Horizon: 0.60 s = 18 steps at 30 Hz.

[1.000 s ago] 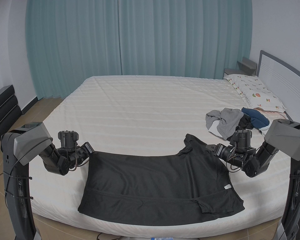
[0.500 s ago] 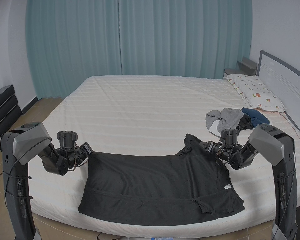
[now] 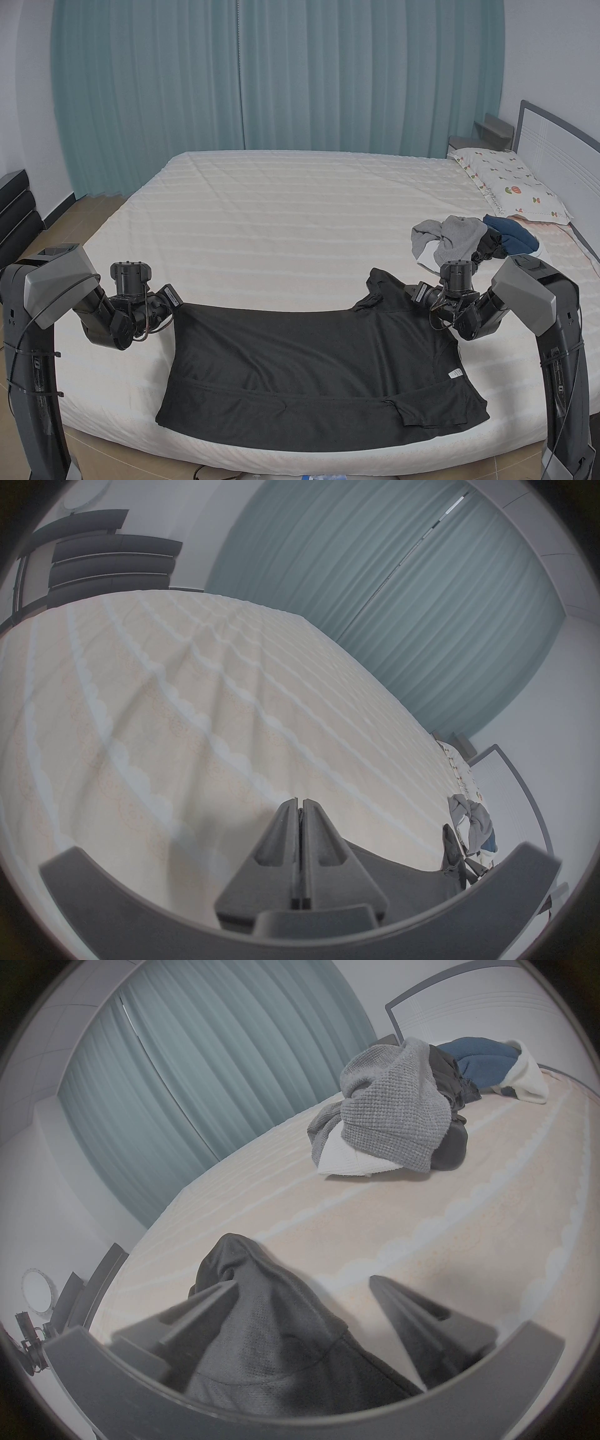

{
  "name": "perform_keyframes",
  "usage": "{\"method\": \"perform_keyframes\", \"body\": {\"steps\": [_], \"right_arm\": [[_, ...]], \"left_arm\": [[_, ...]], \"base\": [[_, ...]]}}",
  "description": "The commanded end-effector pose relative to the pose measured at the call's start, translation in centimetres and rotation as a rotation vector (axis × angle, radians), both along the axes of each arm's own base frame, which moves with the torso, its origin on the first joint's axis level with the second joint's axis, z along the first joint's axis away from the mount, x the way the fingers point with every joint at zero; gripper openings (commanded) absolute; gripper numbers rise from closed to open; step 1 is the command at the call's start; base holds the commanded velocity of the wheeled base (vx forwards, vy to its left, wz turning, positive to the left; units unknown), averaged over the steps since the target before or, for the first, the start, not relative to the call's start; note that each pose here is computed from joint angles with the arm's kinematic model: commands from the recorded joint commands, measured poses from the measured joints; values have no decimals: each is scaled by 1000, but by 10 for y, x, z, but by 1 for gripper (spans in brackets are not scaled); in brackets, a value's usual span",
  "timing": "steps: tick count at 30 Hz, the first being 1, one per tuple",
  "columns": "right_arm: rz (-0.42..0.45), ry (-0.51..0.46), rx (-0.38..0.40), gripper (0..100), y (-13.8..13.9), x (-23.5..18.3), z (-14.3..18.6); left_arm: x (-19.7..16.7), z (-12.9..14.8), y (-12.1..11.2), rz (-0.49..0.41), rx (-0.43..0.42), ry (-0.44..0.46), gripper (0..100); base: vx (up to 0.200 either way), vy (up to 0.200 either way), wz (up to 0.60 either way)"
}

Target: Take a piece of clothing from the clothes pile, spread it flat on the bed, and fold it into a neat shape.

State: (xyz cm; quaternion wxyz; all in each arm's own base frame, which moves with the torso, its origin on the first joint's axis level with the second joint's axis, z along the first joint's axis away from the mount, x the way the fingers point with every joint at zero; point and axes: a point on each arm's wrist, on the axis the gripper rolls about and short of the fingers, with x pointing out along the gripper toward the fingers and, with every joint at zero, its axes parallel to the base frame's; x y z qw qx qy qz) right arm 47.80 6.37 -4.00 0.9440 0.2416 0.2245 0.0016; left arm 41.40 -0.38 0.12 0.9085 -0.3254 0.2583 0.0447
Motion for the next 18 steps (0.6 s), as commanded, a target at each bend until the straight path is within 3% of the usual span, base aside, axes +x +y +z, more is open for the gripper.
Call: {"method": "perform_keyframes", "body": {"steps": [1, 18], "right_arm": [[-4, 4, 1, 0, -2, -1, -1], [-11, -43, 13, 0, -12, -11, 25]], "left_arm": [[0, -1, 0, 0, 0, 4, 0], [0, 2, 1, -6, 16, -2, 0]], "base": [[0, 0, 0], [0, 0, 0]]}}
